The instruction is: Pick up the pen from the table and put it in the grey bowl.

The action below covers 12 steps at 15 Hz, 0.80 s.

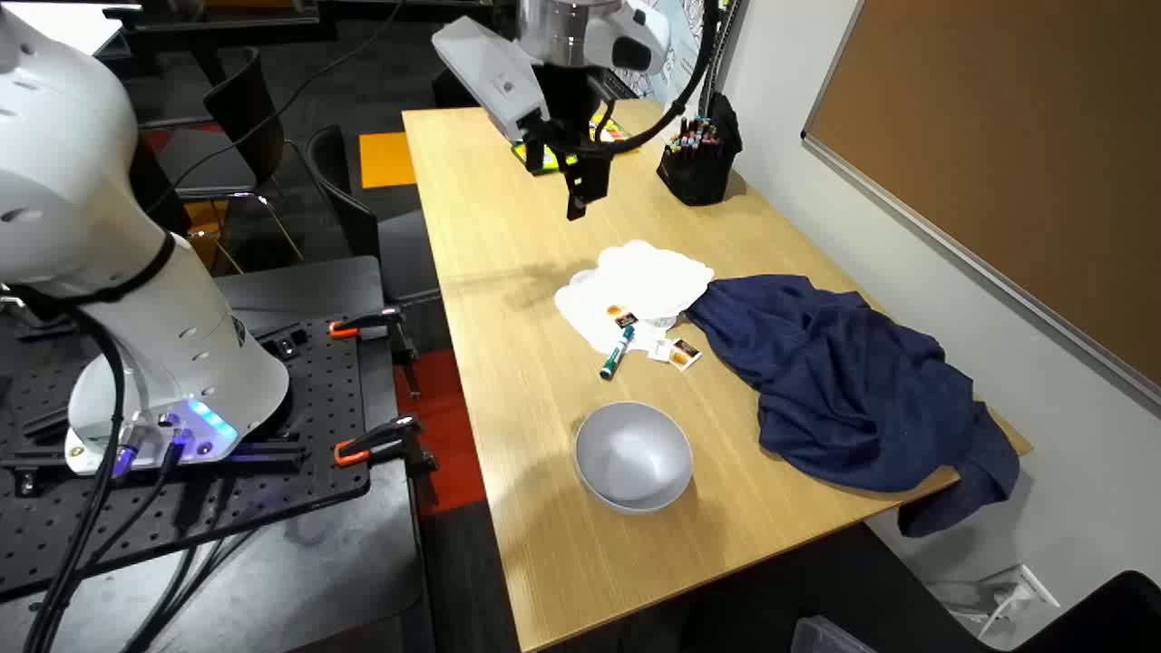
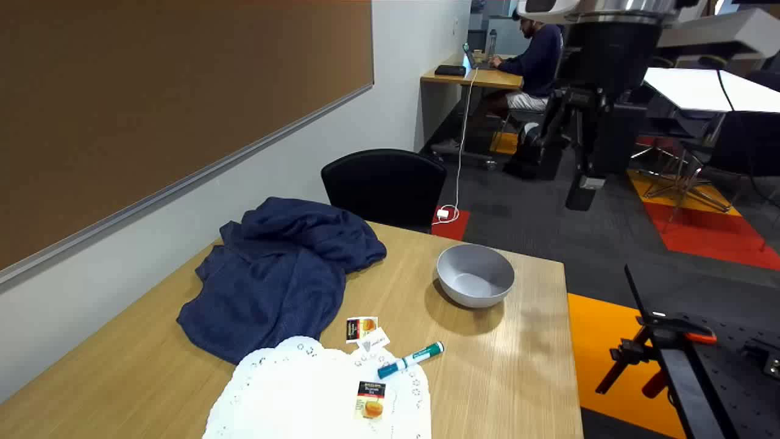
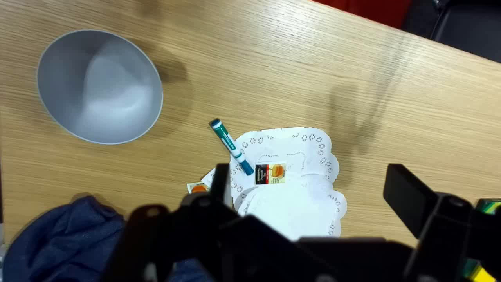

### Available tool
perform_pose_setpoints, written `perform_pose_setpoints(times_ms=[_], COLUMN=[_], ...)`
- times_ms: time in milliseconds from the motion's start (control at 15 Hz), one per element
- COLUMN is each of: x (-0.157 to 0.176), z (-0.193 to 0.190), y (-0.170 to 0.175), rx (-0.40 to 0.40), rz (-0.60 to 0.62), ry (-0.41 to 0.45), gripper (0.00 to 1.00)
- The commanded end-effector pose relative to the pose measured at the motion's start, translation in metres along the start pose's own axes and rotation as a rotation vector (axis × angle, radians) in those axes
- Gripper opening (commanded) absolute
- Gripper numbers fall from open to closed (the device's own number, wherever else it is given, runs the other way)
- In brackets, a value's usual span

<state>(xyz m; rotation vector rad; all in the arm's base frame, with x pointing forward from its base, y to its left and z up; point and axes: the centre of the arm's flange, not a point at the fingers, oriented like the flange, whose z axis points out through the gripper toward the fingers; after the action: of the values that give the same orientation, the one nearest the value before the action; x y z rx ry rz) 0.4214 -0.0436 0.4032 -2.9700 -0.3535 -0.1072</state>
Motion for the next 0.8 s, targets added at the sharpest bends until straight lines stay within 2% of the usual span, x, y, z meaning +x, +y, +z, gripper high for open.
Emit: perform_pose_setpoints(times_ms=[0, 333, 533, 733], x=[0.000, 0.000, 0.012, 0.030], z=[0.000, 0.000, 0.002, 0.012], y=[0.000, 0.000, 0.000, -0.001], rx=[0.000, 0.000, -0.040, -0.102], rz=[0.000, 0.000, -0.023, -0.076], ry=[0.000, 0.000, 0.037, 0.028], gripper=[1.00, 1.00, 1.00, 1.00])
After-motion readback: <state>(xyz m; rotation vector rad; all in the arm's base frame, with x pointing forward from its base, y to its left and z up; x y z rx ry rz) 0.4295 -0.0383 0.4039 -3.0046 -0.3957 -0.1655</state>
